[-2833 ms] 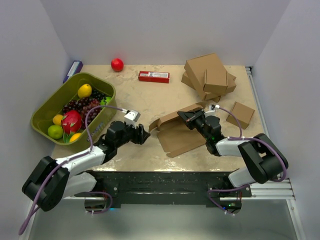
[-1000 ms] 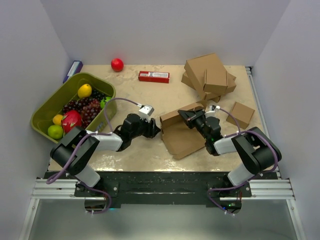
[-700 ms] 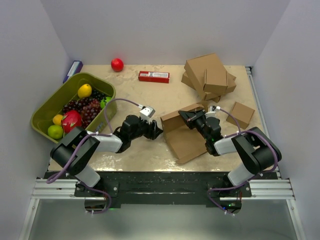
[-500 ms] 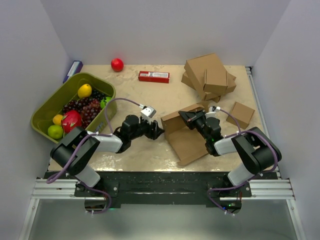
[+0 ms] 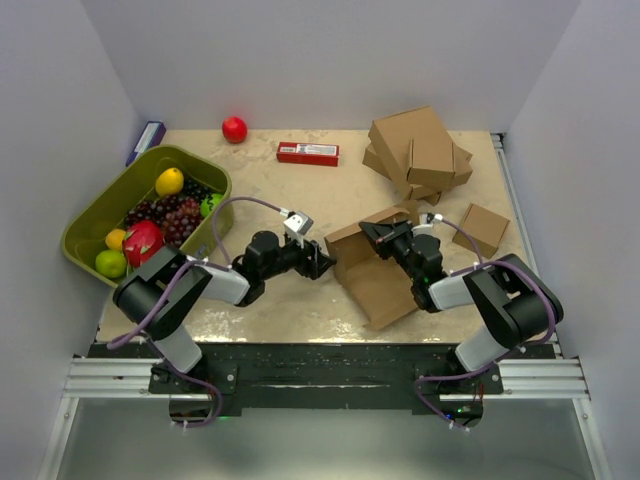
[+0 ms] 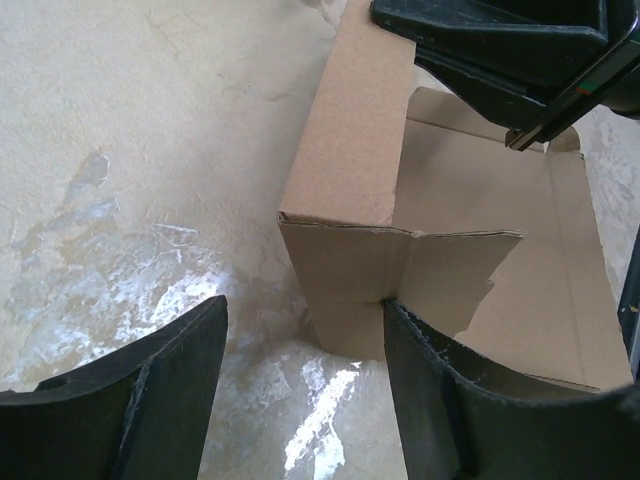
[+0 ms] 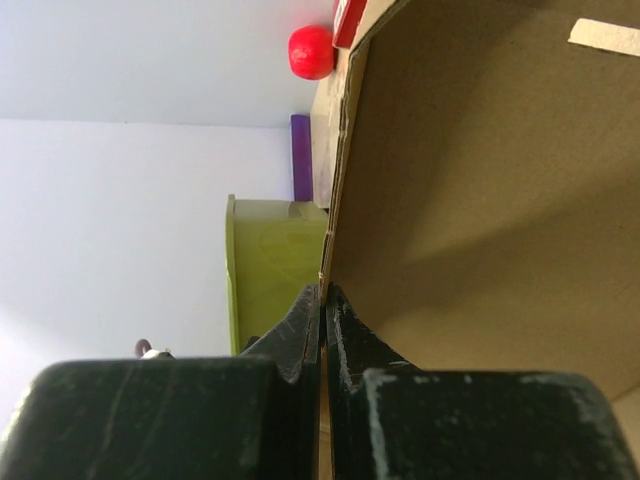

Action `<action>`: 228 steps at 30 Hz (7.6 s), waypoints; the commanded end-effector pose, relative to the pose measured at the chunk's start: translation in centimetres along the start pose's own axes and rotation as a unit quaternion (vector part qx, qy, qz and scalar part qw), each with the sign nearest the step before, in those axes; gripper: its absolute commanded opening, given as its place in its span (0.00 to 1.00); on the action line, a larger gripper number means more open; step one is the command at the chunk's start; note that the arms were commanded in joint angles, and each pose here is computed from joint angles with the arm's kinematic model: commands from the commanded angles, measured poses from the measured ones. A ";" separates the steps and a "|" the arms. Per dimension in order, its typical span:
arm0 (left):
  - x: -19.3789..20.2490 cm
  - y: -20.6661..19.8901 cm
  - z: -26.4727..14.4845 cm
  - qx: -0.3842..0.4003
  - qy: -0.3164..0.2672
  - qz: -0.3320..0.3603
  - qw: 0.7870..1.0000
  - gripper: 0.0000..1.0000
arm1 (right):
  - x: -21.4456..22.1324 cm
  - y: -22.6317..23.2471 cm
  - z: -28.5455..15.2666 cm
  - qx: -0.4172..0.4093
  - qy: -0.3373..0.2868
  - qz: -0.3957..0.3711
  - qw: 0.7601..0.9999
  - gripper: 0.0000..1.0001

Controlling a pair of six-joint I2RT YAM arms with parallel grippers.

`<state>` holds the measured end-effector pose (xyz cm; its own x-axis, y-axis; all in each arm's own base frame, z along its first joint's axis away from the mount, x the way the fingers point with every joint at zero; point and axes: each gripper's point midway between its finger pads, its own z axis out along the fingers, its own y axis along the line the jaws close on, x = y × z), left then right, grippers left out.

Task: Fold the paper box

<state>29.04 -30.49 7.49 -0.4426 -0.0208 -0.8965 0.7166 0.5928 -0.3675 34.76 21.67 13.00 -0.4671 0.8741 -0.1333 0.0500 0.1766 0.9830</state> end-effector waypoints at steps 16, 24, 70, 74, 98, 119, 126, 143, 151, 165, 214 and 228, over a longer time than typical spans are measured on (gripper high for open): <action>-4.5 -3.6 0.4 0.085 -0.106 -0.003 0.991 0.80 | 1.8 -3.2 -0.8 0.048 0.034 -0.014 0.998 0.00; -3.7 -2.1 1.0 0.041 -0.091 -0.021 0.995 0.82 | 1.8 -3.2 -0.8 0.049 0.034 -0.013 0.998 0.00; -2.7 0.7 3.1 -0.191 -0.016 0.115 0.975 0.40 | 1.3 0.2 -1.6 0.015 0.018 -0.074 0.997 0.00; -4.0 1.5 2.5 -0.218 -0.024 0.178 0.959 0.40 | 1.6 0.6 -1.6 0.007 0.020 -0.084 0.996 0.00; -2.3 0.7 1.0 -0.224 -0.036 0.214 0.950 0.71 | 2.5 -1.7 -2.4 0.010 0.017 -0.099 0.995 0.00; 0.0 0.0 -2.9 -0.197 -0.041 0.144 0.969 0.75 | 2.0 -1.2 -1.4 0.029 0.007 -0.101 0.994 0.00; -1.1 0.0 -1.7 -0.210 -0.061 0.125 0.968 0.62 | 2.1 -1.6 -1.3 0.036 0.003 -0.105 0.994 0.00; -1.7 1.5 -0.2 -0.222 -0.088 0.082 0.968 0.43 | 2.5 -4.0 -1.3 0.058 0.003 -0.101 0.993 0.00; -2.4 1.6 0.6 -0.217 -0.107 0.072 0.968 0.39 | 2.5 -4.0 -1.3 0.060 0.001 -0.101 0.993 0.00; -3.3 1.8 1.9 -0.217 -0.128 0.060 0.966 0.35 | 2.9 -5.7 -1.3 0.084 0.001 -0.100 0.991 0.00; -5.6 3.1 2.4 -0.254 -0.176 -0.018 0.951 0.40 | 3.3 -6.0 -1.4 0.096 -0.007 -0.080 0.992 0.00; -8.1 2.3 1.7 -0.229 -0.247 0.016 0.941 0.19 | 3.3 -5.7 -1.5 0.098 -0.007 -0.085 0.991 0.00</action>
<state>34.39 -29.32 6.96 -0.2265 -0.1403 -0.9639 0.3085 0.9283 -0.2076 34.19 22.34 13.82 -0.3530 0.9102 -0.2167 -0.0089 0.2283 0.9736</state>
